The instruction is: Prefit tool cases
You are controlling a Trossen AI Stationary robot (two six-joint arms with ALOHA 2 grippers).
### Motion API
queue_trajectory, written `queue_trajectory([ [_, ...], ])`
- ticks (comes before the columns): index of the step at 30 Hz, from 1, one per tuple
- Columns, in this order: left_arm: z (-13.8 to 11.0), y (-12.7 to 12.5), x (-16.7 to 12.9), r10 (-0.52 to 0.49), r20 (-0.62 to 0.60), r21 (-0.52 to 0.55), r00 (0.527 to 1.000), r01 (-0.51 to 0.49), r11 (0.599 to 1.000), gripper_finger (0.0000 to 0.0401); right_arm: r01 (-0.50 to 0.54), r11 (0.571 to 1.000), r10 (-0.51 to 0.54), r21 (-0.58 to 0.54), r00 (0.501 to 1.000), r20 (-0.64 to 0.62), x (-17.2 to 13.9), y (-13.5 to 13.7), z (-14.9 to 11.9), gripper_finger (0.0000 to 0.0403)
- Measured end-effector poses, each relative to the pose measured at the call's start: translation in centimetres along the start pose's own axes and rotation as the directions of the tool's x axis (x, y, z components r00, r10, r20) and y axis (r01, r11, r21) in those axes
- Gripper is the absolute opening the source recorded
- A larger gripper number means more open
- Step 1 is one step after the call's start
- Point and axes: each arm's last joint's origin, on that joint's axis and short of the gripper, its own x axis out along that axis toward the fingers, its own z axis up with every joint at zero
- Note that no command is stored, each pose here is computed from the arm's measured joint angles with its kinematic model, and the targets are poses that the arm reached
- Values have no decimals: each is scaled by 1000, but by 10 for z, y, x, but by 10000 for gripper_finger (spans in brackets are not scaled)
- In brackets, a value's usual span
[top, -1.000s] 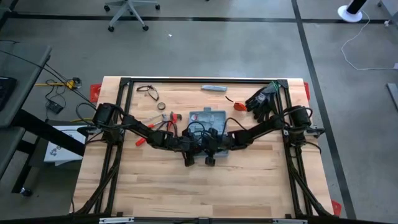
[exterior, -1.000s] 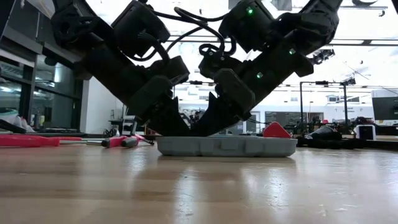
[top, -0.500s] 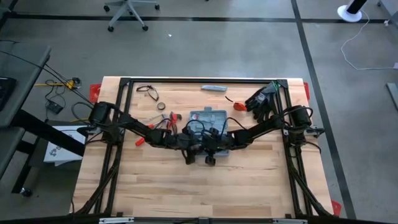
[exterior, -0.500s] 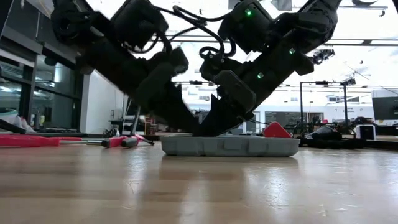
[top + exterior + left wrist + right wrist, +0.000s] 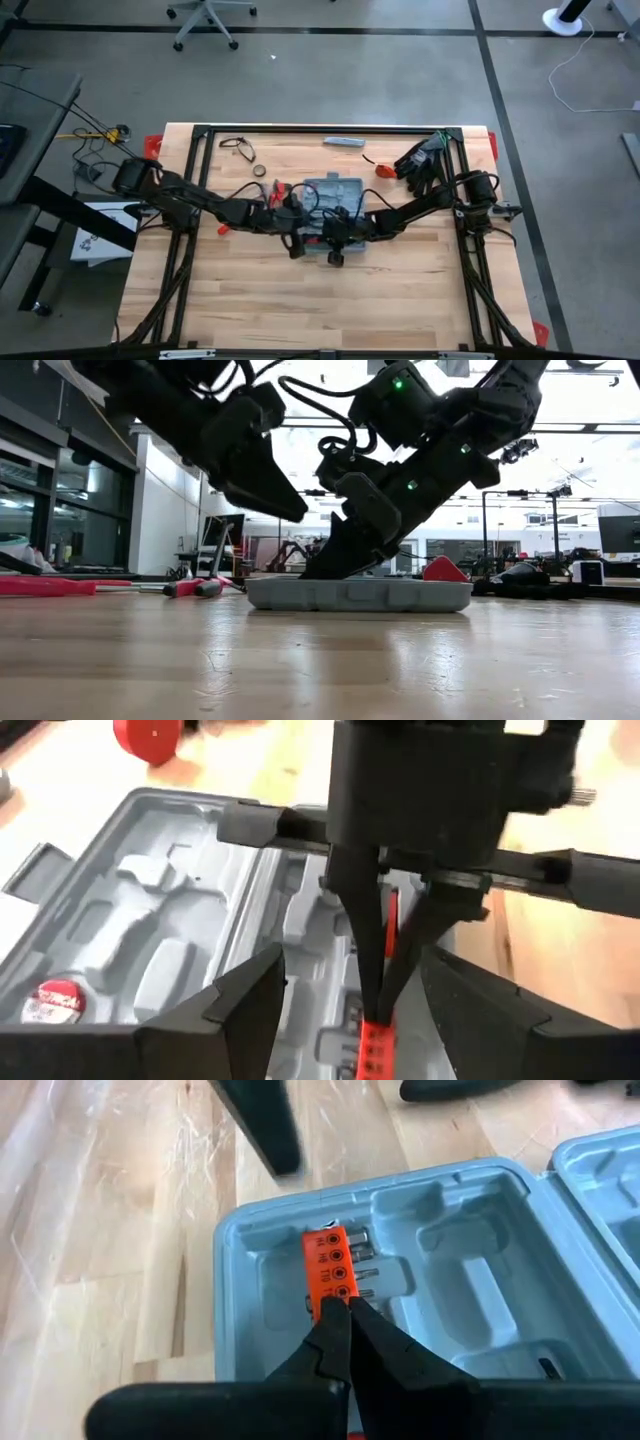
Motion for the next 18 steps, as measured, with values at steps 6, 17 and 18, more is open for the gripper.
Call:
queue_trajectory([
  [6,5,-2,-13,39,13,12,999,-40,999,222,-15,1000,15,-25,1000,26,-9,3,7,0],
  [17,-1,0,-18,144,-34,47,989,-142,989,222,-2,1000,3,-7,1000,13,-35,3,21,43],
  [18,-1,1,-18,151,-39,50,988,-149,988,222,12,1000,-12,6,1000,-1,-36,3,20,44],
])
